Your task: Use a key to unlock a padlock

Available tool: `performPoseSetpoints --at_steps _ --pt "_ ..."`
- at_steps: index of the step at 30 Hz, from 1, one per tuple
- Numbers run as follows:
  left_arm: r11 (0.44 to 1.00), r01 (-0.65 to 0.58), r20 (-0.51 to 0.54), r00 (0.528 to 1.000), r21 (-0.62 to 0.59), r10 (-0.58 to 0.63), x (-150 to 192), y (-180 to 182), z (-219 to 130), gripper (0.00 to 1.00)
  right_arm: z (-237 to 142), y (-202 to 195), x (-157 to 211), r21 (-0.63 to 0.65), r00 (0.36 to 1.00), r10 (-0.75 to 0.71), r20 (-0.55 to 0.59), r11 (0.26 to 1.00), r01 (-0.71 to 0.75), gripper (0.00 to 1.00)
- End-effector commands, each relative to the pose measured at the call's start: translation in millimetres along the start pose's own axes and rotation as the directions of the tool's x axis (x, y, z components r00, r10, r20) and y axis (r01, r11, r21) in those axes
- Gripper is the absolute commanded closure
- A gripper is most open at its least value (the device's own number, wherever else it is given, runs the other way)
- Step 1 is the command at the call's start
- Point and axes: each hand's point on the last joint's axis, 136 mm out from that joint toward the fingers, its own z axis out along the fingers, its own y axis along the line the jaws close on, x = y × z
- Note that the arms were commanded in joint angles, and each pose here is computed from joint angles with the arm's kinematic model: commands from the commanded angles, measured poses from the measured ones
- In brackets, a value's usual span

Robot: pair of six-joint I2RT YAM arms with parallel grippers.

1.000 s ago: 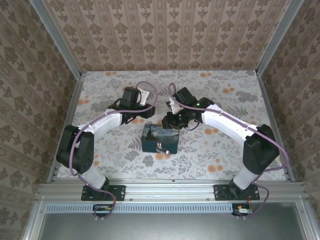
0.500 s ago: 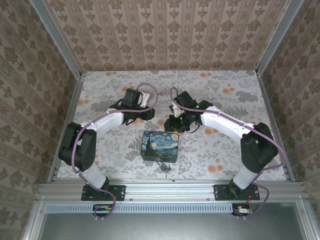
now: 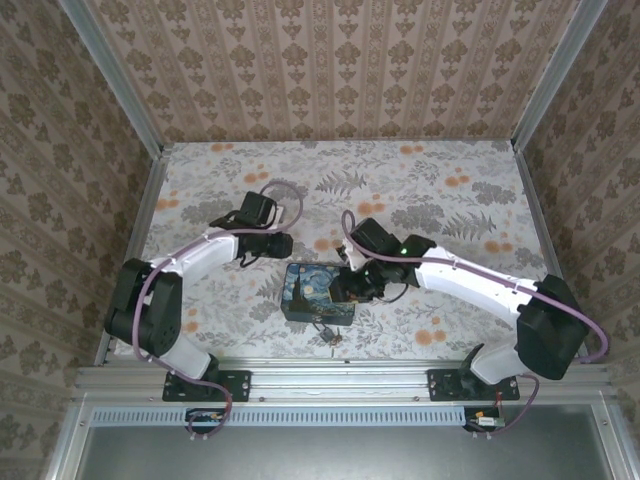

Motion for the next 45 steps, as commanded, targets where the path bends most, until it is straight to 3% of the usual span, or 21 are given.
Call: performPoseSetpoints --at_steps 1,9,16,20,28,34,39,45 --pt "0.998 0.056 -0.032 0.998 -0.002 -0.056 11 0 -15 0.58 5 13 19 -0.043 0.999 0.006 -0.046 0.999 -0.007 0.74" --pt "0.988 0.156 -0.046 0.987 -0.020 -0.156 12 18 -10 0.58 42 -3 38 0.075 0.993 -0.051 -0.106 0.995 0.059 0.74" --pt "0.990 0.137 -0.062 0.989 0.023 -0.135 7 6 -6 0.58 51 -40 15 0.277 0.996 -0.076 -0.041 0.957 0.084 0.75" --pt "0.992 0.117 -0.073 0.991 0.044 -0.113 5 -2 -1 0.58 48 -45 -26 0.264 0.993 -0.105 0.056 0.961 0.087 0.75" --pt "0.993 0.110 -0.044 0.993 0.047 -0.108 -16 -7 6 0.59 45 -52 -85 0.255 0.980 -0.182 0.081 0.954 0.156 0.68" --pt "0.997 0.077 -0.003 0.997 0.029 -0.077 -36 -8 2 0.59 36 -49 -60 0.191 0.980 -0.179 0.090 0.969 0.159 0.56" --pt "0.998 0.061 0.019 0.998 0.017 -0.062 -54 -9 4 0.59 54 -52 -32 0.179 0.979 -0.130 0.157 0.979 0.101 0.49" --pt "0.998 0.055 0.027 0.998 0.028 -0.056 -64 -13 5 0.59 75 -53 -36 0.137 0.970 -0.082 0.229 0.989 0.052 0.47"
